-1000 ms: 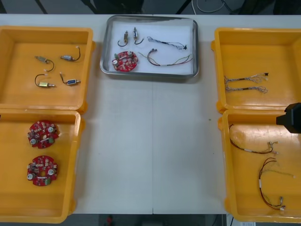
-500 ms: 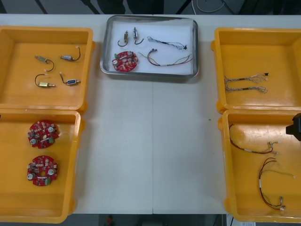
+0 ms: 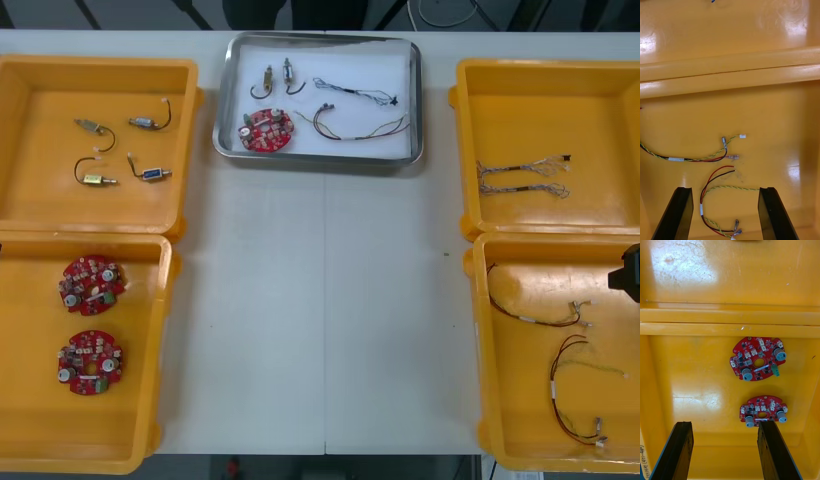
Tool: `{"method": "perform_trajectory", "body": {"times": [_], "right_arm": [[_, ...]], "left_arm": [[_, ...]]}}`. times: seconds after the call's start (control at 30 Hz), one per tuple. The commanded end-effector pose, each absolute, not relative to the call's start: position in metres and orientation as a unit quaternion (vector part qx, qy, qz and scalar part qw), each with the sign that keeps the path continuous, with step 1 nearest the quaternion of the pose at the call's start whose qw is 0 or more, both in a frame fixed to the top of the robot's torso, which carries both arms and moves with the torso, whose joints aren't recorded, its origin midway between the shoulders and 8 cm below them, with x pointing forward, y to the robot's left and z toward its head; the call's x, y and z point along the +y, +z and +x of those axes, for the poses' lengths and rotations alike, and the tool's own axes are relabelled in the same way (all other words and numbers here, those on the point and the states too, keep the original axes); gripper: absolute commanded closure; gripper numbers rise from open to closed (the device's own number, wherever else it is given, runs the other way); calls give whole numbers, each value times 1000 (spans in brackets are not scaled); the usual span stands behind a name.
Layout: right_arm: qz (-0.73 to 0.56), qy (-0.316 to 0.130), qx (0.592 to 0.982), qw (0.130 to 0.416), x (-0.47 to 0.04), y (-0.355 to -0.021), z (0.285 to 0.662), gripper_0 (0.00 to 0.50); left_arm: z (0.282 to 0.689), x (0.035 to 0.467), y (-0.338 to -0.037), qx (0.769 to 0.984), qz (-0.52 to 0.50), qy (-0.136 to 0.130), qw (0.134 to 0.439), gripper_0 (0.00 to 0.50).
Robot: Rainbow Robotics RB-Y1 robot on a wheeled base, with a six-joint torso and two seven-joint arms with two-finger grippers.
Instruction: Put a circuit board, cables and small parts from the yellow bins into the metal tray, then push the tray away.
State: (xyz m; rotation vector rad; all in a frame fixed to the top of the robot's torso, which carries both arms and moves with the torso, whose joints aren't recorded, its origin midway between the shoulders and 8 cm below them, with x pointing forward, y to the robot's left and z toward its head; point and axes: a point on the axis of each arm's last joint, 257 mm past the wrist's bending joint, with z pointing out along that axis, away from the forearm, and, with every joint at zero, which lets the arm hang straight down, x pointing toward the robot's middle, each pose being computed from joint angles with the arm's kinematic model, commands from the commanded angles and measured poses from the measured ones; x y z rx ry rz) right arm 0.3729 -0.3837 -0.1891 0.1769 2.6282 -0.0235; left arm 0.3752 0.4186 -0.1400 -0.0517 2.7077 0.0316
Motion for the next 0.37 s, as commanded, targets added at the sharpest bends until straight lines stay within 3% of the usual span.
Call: {"method": "perform_trajectory", "body": {"times": [0.03,0.37], "right_arm": [[58,-29,966,250,-398,-184,368,0],[58,-29,966,250,-398,-184,368,0]], "left_arm": [[373,432,-123,973,19,44,228,0],[373,432,-123,973,19,44,228,0]]}}
